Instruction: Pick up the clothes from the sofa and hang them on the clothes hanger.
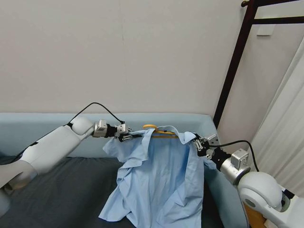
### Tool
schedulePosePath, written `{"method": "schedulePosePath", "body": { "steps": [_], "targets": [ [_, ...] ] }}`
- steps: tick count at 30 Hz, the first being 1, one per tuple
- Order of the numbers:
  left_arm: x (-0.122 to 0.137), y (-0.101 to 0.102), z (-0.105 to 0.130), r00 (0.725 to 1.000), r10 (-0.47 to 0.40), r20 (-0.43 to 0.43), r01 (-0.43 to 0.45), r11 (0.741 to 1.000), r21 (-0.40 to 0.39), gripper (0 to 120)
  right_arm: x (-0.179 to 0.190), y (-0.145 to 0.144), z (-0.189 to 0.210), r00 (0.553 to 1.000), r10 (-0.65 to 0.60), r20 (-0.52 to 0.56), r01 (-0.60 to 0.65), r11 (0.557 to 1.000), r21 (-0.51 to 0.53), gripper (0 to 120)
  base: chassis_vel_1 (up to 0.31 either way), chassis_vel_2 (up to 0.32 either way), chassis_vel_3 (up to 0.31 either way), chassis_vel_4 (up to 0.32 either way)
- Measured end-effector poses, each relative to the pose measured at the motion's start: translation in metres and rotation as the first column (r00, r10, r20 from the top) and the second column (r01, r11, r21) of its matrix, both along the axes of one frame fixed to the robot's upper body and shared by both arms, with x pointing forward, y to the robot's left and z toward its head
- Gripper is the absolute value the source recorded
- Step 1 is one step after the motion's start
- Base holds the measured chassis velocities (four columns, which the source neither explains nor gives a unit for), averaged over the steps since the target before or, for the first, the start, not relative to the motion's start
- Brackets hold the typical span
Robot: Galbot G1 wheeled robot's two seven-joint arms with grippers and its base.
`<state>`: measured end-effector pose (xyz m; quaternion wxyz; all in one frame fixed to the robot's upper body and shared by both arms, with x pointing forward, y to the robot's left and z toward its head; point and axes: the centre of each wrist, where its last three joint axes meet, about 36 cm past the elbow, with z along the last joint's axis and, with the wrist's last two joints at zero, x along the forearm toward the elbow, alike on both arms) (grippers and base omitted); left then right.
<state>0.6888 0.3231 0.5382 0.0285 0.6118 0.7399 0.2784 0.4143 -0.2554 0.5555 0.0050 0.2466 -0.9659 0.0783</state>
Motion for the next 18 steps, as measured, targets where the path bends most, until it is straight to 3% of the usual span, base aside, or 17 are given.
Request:
{"method": "schedulePosePath", "body": {
  "steps": [6,7,14,18],
  "targets": [
    [-0.008,-0.010,0.005,0.996,-0.022,-0.091,0.017,0.998,-0.057,2,-0.002,0.012,0.008,0.999,-0.012,-0.038,0.014,0.998,0.066,0,0.000,0.000,0.000,0.000],
    [-0.011,-0.013,0.016,0.990,-0.039,-0.135,0.030,0.997,-0.069,2,-0.003,0.014,0.009,0.999,-0.013,-0.036,0.016,0.997,0.077,0,0.000,0.000,0.000,0.000],
    [-0.013,-0.007,0.049,0.980,-0.024,-0.200,0.003,0.995,-0.103,2,-0.020,0.018,0.015,1.000,0.005,-0.002,-0.005,0.998,0.056,0,0.000,0.000,0.000,0.000],
    [-0.006,0.001,0.119,0.989,-0.004,-0.151,-0.007,0.997,-0.076,2,-0.037,0.017,0.024,0.999,-0.037,0.034,0.035,0.997,0.062,0,0.000,0.000,0.000,0.000]
  ]
}}
